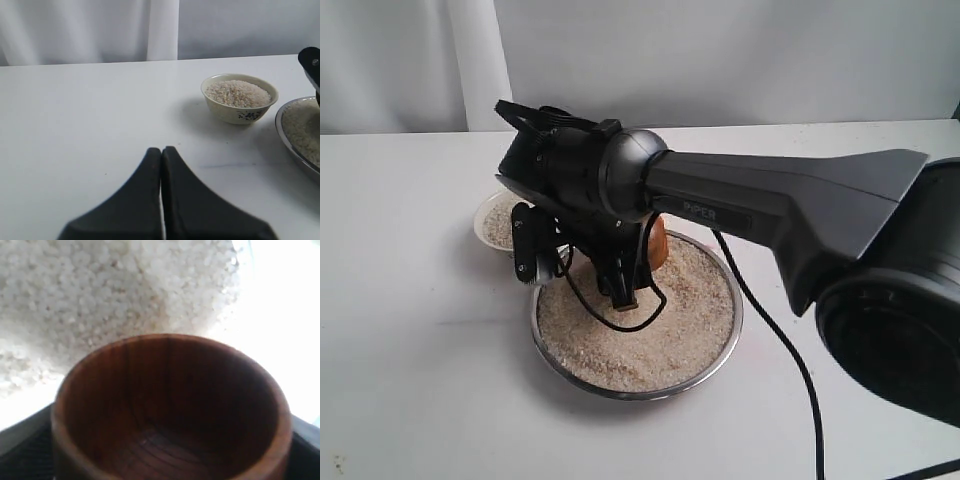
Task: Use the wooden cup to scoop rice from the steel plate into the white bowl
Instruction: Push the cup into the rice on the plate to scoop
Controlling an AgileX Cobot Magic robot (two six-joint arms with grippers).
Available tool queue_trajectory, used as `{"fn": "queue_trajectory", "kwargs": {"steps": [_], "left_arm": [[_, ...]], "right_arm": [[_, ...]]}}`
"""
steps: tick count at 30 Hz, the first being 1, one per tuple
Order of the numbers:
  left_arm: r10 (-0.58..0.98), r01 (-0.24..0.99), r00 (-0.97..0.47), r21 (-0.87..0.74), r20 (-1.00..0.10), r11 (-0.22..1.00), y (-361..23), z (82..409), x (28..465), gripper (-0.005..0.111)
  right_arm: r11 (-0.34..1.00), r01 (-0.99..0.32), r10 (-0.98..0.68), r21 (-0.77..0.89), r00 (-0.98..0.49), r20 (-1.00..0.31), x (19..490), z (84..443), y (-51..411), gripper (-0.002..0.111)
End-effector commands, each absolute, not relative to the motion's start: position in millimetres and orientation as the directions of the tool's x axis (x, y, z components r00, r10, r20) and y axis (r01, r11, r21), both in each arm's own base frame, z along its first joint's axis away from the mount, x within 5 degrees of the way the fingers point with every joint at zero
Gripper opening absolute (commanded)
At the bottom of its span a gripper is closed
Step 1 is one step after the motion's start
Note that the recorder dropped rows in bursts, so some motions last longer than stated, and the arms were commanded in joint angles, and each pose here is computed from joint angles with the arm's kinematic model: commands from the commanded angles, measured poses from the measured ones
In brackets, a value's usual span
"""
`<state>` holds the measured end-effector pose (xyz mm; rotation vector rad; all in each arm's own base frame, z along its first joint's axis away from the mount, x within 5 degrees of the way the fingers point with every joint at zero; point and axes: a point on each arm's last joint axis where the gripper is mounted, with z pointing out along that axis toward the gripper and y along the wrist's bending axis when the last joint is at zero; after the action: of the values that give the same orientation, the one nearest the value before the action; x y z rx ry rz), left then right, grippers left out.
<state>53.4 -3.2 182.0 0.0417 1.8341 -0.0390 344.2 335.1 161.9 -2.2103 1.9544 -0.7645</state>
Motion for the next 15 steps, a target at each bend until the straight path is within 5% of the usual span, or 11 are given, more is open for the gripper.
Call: {"fn": "queue_trajectory", "kwargs": {"steps": [1, 15], "left_arm": [[0.008, 0.055, -0.256, -0.006, -0.967, 0.998, -4, 182, 53, 0.0], [0.008, 0.055, -0.256, -0.006, -0.967, 0.998, -4, 182, 53, 0.0]], "right_arm": [[-0.234, -0.876, -0.909, -0.421, 0.044, 0.414, 346, 160, 318, 0.0], [-0.238, -0.924, -0.887, -0.3, 0.081, 0.455, 333, 118, 312, 0.0]]}}
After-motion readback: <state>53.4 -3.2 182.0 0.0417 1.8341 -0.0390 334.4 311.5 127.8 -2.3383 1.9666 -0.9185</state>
